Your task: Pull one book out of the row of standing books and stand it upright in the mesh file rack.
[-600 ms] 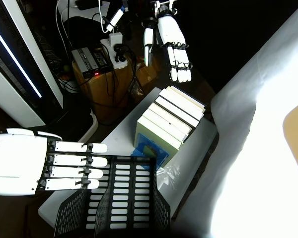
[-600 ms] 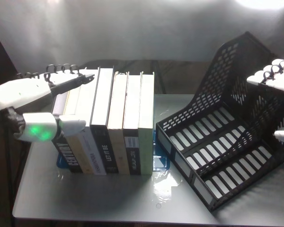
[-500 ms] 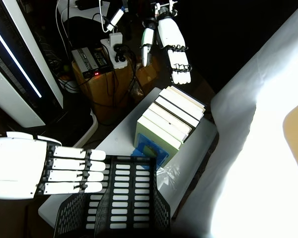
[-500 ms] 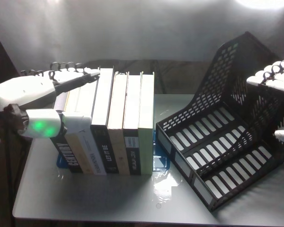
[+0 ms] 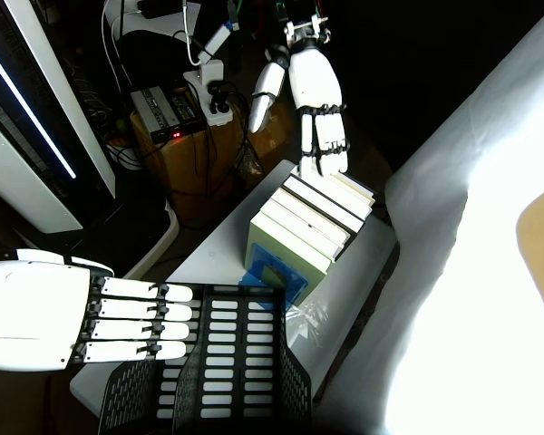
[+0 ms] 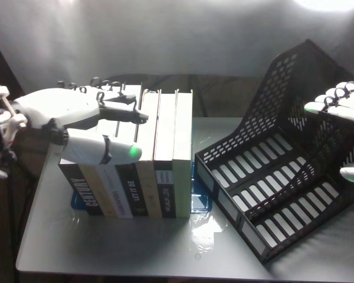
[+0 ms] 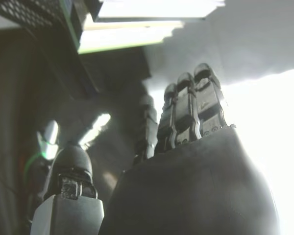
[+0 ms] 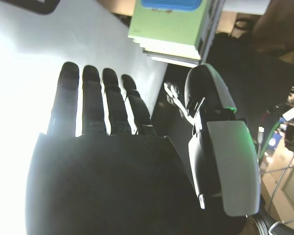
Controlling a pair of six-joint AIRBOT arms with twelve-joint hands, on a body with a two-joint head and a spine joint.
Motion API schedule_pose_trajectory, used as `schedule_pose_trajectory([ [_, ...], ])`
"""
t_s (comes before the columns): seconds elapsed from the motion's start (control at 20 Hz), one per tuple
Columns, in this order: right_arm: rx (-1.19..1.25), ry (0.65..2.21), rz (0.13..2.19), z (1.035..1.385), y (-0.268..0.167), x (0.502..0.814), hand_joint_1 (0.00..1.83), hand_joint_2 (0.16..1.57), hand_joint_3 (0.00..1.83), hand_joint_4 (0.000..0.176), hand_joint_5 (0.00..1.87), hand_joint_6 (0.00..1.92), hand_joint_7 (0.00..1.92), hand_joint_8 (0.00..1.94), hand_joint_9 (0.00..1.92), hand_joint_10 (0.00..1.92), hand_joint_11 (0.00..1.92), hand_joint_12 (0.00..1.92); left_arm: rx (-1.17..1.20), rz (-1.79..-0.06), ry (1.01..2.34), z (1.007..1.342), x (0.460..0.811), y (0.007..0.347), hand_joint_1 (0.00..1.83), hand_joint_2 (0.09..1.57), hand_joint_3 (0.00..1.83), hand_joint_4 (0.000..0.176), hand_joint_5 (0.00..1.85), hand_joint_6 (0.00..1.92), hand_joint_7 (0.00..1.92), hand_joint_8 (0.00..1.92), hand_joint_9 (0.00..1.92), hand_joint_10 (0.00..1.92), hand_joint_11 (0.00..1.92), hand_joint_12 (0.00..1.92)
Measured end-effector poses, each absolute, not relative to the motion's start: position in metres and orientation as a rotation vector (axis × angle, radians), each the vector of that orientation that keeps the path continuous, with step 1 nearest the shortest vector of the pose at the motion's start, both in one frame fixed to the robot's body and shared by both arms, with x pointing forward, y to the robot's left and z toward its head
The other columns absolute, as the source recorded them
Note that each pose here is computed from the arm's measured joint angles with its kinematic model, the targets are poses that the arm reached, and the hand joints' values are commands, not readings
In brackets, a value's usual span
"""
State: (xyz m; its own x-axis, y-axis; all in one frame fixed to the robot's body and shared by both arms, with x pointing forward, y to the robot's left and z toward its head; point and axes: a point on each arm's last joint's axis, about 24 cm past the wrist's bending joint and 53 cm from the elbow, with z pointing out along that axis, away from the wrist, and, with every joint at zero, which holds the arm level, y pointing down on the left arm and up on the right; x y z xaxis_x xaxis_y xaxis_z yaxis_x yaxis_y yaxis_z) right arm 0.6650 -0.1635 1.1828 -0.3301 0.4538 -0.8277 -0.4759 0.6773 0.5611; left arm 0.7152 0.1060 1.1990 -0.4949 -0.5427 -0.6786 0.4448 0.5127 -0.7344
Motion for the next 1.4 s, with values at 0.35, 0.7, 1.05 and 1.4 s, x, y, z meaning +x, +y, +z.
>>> schedule_pose_trajectory([
  [0.35,-0.013,1.658,0.942,1.182,-0.163,0.667,0.41,1.33,0.01,0.000,0.00,0.00,0.00,0.00,0.00,0.00,0.00,0.00,-0.087,-1.088,1.814,1.175,0.731,0.098,0.11,1.20,0.00,0.100,0.59,0.02,0.00,0.00,0.00,0.00,0.00,0.00],
  [0.7,-0.005,1.660,0.944,1.181,-0.163,0.667,0.42,1.32,0.00,0.000,0.00,0.00,0.00,0.00,0.00,0.00,0.00,0.00,-0.035,-1.038,1.854,1.165,0.733,0.086,0.07,1.21,0.00,0.112,0.61,0.02,0.00,0.00,0.00,0.00,0.00,0.00],
  [1.05,0.007,1.660,0.952,1.180,-0.161,0.667,0.41,1.32,0.00,0.000,0.00,0.00,0.00,0.00,0.00,0.00,0.00,0.00,0.228,-0.881,1.856,1.169,0.720,0.065,0.03,1.21,0.00,0.089,0.60,0.03,0.00,0.00,0.00,0.00,0.00,0.00],
  [1.4,0.030,1.665,0.957,1.177,-0.164,0.668,0.42,1.32,0.00,0.000,0.00,0.00,0.00,0.00,0.00,0.00,0.00,0.00,0.379,-0.839,1.869,1.158,0.686,0.061,0.17,1.16,0.00,0.053,0.64,0.02,0.00,0.00,0.00,0.00,0.00,0.00],
])
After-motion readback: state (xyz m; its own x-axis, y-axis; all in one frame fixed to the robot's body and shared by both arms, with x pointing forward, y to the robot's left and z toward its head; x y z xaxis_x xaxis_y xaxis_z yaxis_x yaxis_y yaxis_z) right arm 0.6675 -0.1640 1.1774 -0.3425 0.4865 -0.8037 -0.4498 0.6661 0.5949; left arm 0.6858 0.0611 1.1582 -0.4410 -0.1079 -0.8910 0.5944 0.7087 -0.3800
